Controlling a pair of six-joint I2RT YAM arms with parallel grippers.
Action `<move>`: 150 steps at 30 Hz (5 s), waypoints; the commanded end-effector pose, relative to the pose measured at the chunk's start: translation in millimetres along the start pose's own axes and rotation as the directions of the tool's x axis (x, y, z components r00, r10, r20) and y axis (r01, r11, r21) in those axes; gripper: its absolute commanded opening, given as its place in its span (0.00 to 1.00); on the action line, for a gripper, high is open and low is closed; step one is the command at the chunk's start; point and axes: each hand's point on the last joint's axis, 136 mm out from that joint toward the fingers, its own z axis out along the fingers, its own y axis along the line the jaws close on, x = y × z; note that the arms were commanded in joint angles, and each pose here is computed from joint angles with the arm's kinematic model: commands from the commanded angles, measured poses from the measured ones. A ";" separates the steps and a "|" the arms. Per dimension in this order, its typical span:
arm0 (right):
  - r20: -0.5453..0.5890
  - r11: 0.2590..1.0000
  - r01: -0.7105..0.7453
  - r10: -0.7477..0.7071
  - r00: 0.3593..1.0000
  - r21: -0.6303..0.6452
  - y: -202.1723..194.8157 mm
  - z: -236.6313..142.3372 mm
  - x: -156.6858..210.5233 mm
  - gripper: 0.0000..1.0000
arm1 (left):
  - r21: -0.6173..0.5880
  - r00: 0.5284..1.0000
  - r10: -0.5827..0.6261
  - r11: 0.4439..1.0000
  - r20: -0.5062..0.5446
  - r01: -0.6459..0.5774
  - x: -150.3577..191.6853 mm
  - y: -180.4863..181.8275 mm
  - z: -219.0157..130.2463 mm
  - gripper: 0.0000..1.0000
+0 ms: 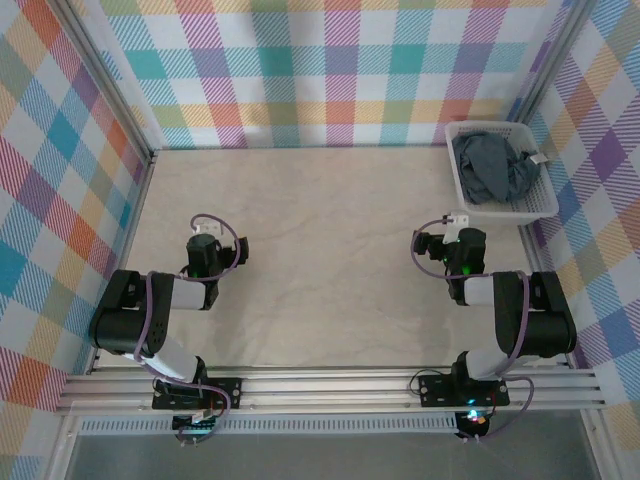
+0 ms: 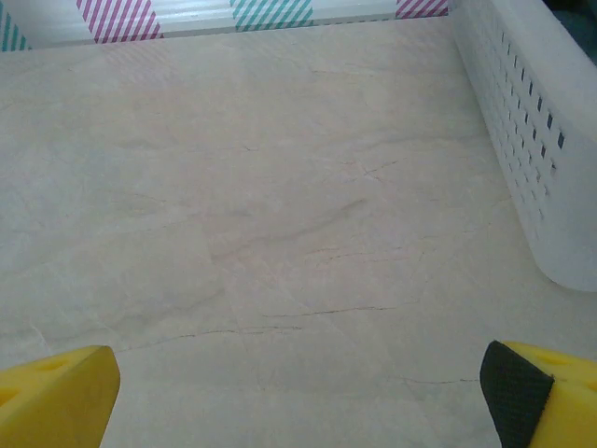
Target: Fold the inside-out t-shirt
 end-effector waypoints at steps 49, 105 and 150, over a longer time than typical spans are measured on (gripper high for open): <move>-0.210 0.787 -0.519 0.599 0.773 0.333 -185.6 186.5 -141.6 0.84 | 0.558 0.980 -0.109 0.809 -0.168 0.186 -120.1 -141.1 -168.2 1.00; -0.726 0.955 -0.287 0.143 0.673 -0.078 167.4 -71.9 43.1 0.67 | 0.359 0.770 0.043 0.900 -0.636 0.246 9.3 -205.1 -120.9 0.80; 0.464 0.964 -0.067 0.185 0.866 -0.259 119.1 -292.0 -326.7 0.00 | 0.294 0.924 -0.236 0.945 0.299 0.146 -360.1 -83.4 -317.3 0.00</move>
